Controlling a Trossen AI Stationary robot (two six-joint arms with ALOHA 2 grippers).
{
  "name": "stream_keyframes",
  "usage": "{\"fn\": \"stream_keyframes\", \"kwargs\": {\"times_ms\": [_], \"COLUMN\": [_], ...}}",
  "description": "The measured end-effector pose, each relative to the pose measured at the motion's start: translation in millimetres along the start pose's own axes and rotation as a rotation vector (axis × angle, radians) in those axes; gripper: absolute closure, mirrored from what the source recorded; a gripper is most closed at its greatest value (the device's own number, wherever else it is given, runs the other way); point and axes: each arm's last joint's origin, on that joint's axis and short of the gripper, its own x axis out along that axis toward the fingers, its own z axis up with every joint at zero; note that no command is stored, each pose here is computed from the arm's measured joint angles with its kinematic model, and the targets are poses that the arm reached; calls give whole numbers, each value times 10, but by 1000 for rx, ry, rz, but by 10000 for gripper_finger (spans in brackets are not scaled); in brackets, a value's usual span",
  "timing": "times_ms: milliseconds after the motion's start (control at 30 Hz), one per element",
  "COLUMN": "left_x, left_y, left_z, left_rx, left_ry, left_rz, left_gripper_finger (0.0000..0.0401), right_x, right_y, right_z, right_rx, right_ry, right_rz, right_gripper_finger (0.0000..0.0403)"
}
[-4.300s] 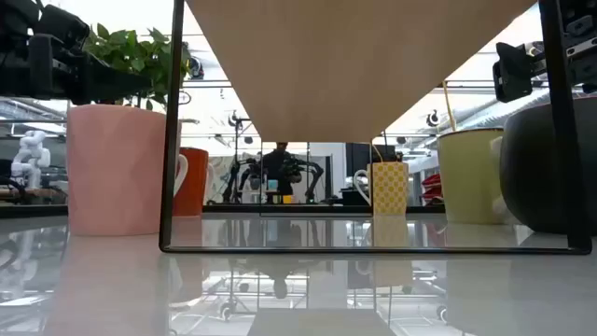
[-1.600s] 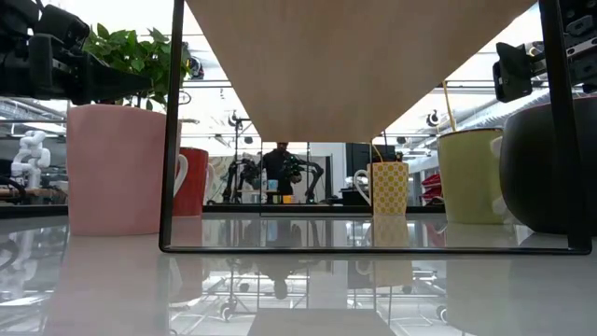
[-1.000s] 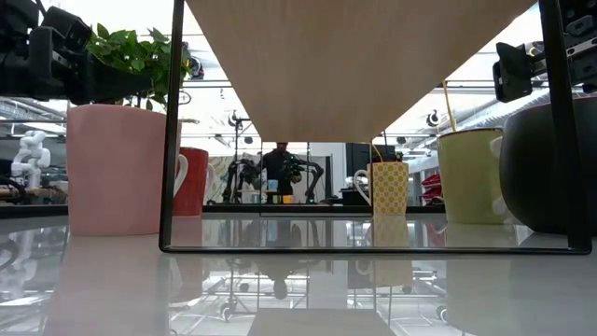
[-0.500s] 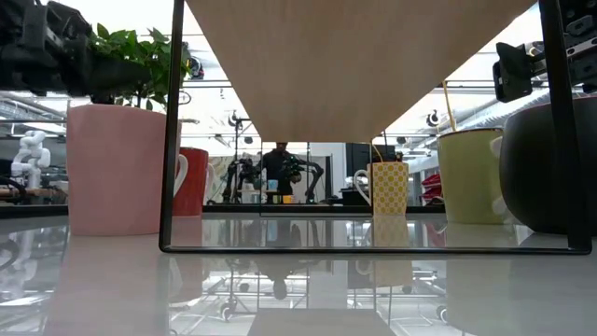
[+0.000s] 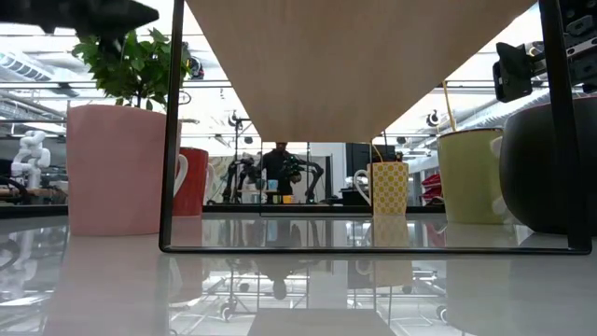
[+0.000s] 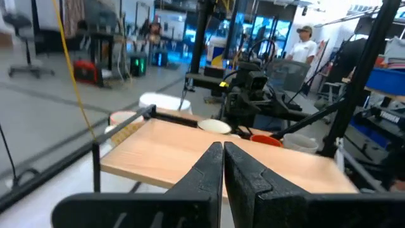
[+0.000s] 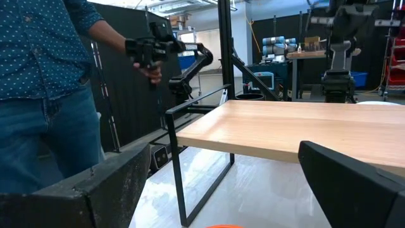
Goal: Place coffee mugs
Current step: Put the pink mug on the shelf
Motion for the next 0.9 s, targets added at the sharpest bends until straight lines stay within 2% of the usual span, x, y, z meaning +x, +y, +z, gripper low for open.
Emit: {"fn": "stream_keyframes", "kwargs": {"times_ms": [167, 467, 567, 767, 900], "left_x": [124, 331, 364, 425, 480], "left_y": [-86, -223, -253, -308, -293], "left_z": [331, 844, 975, 1214, 1258], "left_rx": [-32, 57, 63, 85, 87], "left_ry": [46, 85, 92, 63, 90], "left_rz": [9, 13, 14, 12, 61], "left_gripper_finger": [382, 382, 382, 382, 382], "right_x": [0, 0, 0, 0, 0], "right_y": [0, 0, 0, 0, 0], "right_z": [0, 0, 0, 0, 0], "right_rx": [0, -34, -77, -80, -76], "right_ry": [0, 0, 0, 0, 0], "right_rz": [0, -1, -1, -1, -1], "right_gripper_finger": [13, 13, 13, 13, 13]}}
